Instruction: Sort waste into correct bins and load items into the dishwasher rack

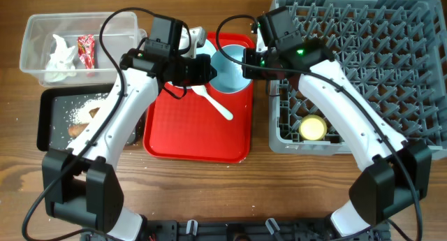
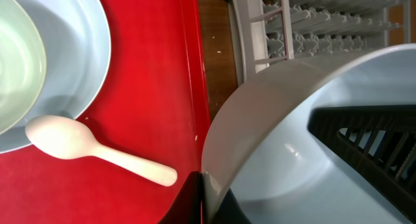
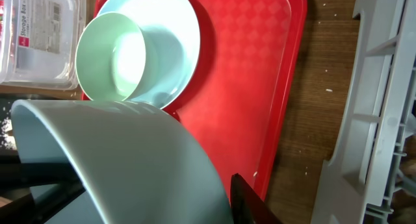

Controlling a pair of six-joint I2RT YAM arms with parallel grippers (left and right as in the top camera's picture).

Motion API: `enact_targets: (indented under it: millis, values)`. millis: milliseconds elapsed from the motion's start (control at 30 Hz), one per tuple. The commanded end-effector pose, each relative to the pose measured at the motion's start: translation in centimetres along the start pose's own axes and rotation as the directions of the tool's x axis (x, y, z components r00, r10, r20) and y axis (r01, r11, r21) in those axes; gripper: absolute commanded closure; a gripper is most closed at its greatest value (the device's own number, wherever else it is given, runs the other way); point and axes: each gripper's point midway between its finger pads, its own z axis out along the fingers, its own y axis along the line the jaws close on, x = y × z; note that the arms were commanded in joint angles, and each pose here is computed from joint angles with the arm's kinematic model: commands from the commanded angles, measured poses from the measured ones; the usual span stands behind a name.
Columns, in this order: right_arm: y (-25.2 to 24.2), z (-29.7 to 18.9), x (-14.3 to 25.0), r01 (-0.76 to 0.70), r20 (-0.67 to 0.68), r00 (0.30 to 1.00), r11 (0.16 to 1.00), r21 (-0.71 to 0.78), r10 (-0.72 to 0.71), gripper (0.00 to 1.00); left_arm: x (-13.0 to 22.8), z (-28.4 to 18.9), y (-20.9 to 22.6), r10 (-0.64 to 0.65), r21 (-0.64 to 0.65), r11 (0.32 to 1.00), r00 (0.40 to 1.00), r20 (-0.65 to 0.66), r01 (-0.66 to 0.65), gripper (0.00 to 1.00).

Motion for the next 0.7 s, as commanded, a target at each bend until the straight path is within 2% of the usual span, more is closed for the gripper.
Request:
enact_targets:
  millis: [0,67,100,133,167,200,233,267,300,333,367,400,433,500,533,567,600,633,667]
  values:
    - [-3.1,0.6,-0.9,-0.034,0.045,0.999,0.991,0.132,0.029,0.87,-0.6,-1.3,-2.0,0.044,0.043,0.998,0.999,0.032,-0.045,0.96]
    - [-3.0,0.6,-1.1,-0.032,0.052,0.998,0.991,0.128,0.025,0.94,-0.6,-1.3,-1.9,0.043,0.043,0.998,0.999,0.032,-0.044,0.94]
    - [-3.0,0.5,-1.2,-0.033,0.057,0.998,0.991,0.127,0.026,0.96,-0.7,-1.3,-1.9,0.046,0.039,0.998,0.998,0.033,-0.047,0.83]
    - [-3.3,-0.2,-1.8,-0.042,0.076,0.997,0.991,0.125,0.033,0.96,-0.8,-1.3,-1.6,0.05,0.022,0.998,0.998,0.038,-0.051,0.62]
    - [-4.1,-1.9,-3.1,-0.045,0.124,0.992,0.991,0.123,0.03,0.96,-0.9,-1.3,-1.0,0.049,-0.011,0.999,0.998,0.048,-0.049,0.5]
    - [-5.7,-3.6,-4.4,-0.068,0.184,0.982,0.985,0.16,0.038,0.96,-1.1,-1.4,-0.5,0.048,-0.041,0.998,0.997,0.055,-0.046,0.47]
    - [-8.2,-5.5,-5.7,-0.1,0.258,0.966,0.96,0.261,0.03,0.96,-1.3,-1.4,0.3,0.049,-0.086,0.995,0.996,0.069,-0.043,0.41]
    - [-12.3,-8.6,-7.2,-0.186,0.373,0.928,0.868,0.46,0.001,0.96,-1.8,-1.6,1.4,0.051,-0.154,0.987,0.995,0.091,-0.037,0.36]
    - [-14.7,-10.9,-7.9,-0.25,0.439,0.897,0.771,0.586,-0.043,0.96,-2.1,-1.8,2.4,0.054,-0.21,0.977,0.993,0.109,-0.03,0.3]
    - [-17.1,-14.2,-8.5,-0.34,0.506,0.855,0.617,0.709,-0.11,0.96,-2.4,-2.0,3.1,0.058,-0.251,0.968,0.991,0.123,-0.025,0.28]
    - [-18.2,-17.0,-9.1,-0.426,0.567,0.806,0.497,0.756,-0.17,0.96,-2.7,-2.3,3.8,0.061,-0.296,0.955,0.989,0.137,-0.018,0.24]
    - [-18.4,-19.0,-9.9,-0.453,0.577,0.782,0.419,0.787,-0.236,0.96,-2.8,-2.4,4.1,0.064,-0.312,0.95,0.988,0.143,-0.016,0.06]
    - [-18.1,-20.5,-11.3,-0.429,0.541,0.779,0.359,0.829,-0.318,0.96,-2.8,-2.4,4.3,0.065,-0.325,0.946,0.987,0.147,-0.014,0.0]
    - [-16.6,-21.6,-15.3,-0.346,0.452,0.761,0.297,0.89,-0.466,0.96,-2.9,-2.4,4.3,0.065,-0.324,0.946,0.987,0.147,-0.014,0.0]
    - [-16.1,-21.4,-17.1,-0.268,0.349,0.765,0.226,0.937,-0.541,0.96,-2.8,-2.4,4.3,0.065,-0.324,0.946,0.987,0.147,-0.014,0.0]
    - [-15.8,-19.7,-18.8,-0.101,0.12,0.781,0.065,0.993,-0.612,0.96,-2.8,-2.4,4.3,0.065,-0.324,0.946,0.987,0.146,-0.014,0.0]
    - [-15.9,-18.0,-19.4,0.008,-0.019,0.777,-0.02,1.0,-0.63,0.96,-2.8,-2.4,4.3,0.065,-0.324,0.946,0.987,0.146,-0.014,0.0]
    - [-16.4,-14.1,-19.9,0.184,-0.224,0.743,-0.13,0.974,-0.631,0.95,-2.8,-2.4,4.3,0.065,-0.324,0.946,0.987,0.146,-0.014,0.0]
    - [-17.1,-8.9,-20.1,0.324,-0.367,0.675,-0.19,0.927,-0.639,0.96,-2.8,-2.4,4.3,0.065,-0.324,0.946,0.987,0.146,-0.014,0.0]
